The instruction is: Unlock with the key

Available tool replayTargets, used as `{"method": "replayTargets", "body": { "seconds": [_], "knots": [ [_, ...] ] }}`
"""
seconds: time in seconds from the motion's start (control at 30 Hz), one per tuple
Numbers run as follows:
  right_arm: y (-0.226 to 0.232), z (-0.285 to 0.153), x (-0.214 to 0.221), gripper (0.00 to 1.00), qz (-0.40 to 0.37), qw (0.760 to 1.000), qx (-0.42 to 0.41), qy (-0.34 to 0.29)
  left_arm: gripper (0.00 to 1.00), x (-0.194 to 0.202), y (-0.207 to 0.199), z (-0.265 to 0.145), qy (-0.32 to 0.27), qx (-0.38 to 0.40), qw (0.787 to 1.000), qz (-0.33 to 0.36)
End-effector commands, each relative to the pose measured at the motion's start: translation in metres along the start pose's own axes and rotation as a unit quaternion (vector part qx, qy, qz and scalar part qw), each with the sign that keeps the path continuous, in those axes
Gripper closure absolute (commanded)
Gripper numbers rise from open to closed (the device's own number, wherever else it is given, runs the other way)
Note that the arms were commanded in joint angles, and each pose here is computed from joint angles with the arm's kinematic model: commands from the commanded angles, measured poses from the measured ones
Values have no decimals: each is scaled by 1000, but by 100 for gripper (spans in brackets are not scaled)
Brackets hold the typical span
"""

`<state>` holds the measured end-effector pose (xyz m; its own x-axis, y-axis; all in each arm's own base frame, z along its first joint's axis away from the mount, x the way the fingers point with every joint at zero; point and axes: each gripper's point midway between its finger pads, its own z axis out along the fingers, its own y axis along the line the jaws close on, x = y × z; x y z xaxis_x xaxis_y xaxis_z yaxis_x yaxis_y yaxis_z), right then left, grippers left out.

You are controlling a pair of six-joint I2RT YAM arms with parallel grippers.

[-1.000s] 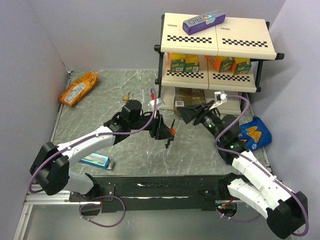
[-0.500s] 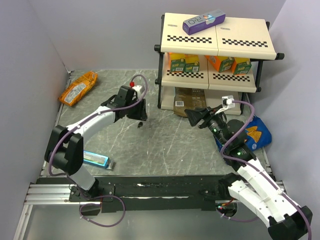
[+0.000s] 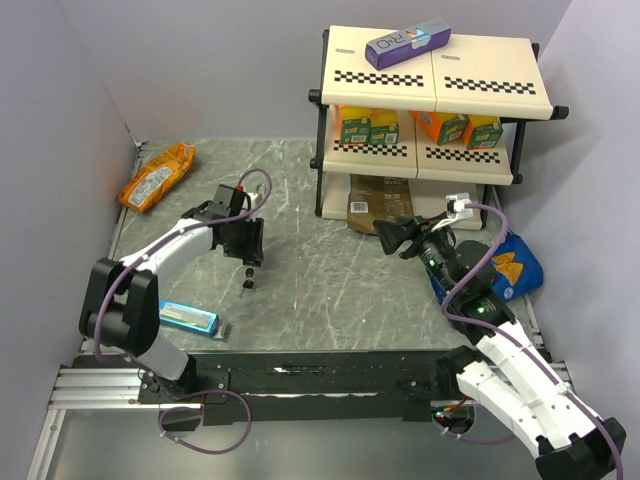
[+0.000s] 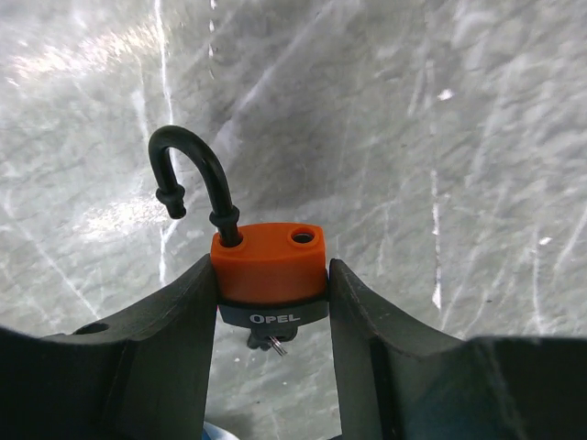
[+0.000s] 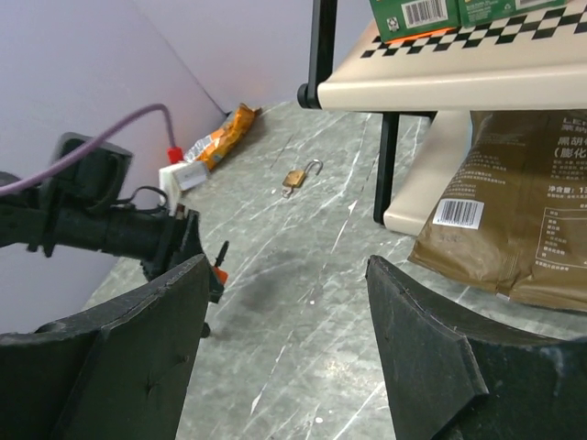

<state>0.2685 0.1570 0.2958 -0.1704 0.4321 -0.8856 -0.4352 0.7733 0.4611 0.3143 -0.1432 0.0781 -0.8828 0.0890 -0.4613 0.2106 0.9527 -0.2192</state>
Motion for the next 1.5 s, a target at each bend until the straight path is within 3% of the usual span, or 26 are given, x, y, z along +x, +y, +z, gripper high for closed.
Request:
{"method": "replayTargets", "body": {
  "seconds": [0.0, 0.57, 0.83, 1.03, 1.07, 1.17, 1.37, 1.47],
  "knots": [
    [7, 0, -14, 24, -8, 1000, -11, -17, 99, -14, 12, 17, 18, -11, 1000, -2],
    [-1, -11, -16, 24, -28, 999, 1, -30, 99, -34, 56, 90, 80, -127, 989, 5],
    [-7, -19, -19, 23, -42, 998, 16, -36, 98, -56, 62, 106, 66, -141, 988, 16],
    [-11, -20, -17, 23, -47, 998, 24, -33, 58, -54, 61, 109, 68, -155, 985, 22],
    [-10, -20, -17, 23, -47, 998, 24, -32, 44, -54, 58, 108, 66, -157, 985, 28],
    [-12, -20, -15, 22, -50, 998, 28, -28, 19, -59, 49, 104, 52, -154, 986, 39],
    [-15, -20, -11, 21, -57, 998, 33, -20, 3, -84, 32, 81, -6, -146, 988, 50],
    [-22, -19, -10, 21, -61, 997, 48, -16, 1, -102, 27, 61, -51, -143, 988, 43]
  ]
}}
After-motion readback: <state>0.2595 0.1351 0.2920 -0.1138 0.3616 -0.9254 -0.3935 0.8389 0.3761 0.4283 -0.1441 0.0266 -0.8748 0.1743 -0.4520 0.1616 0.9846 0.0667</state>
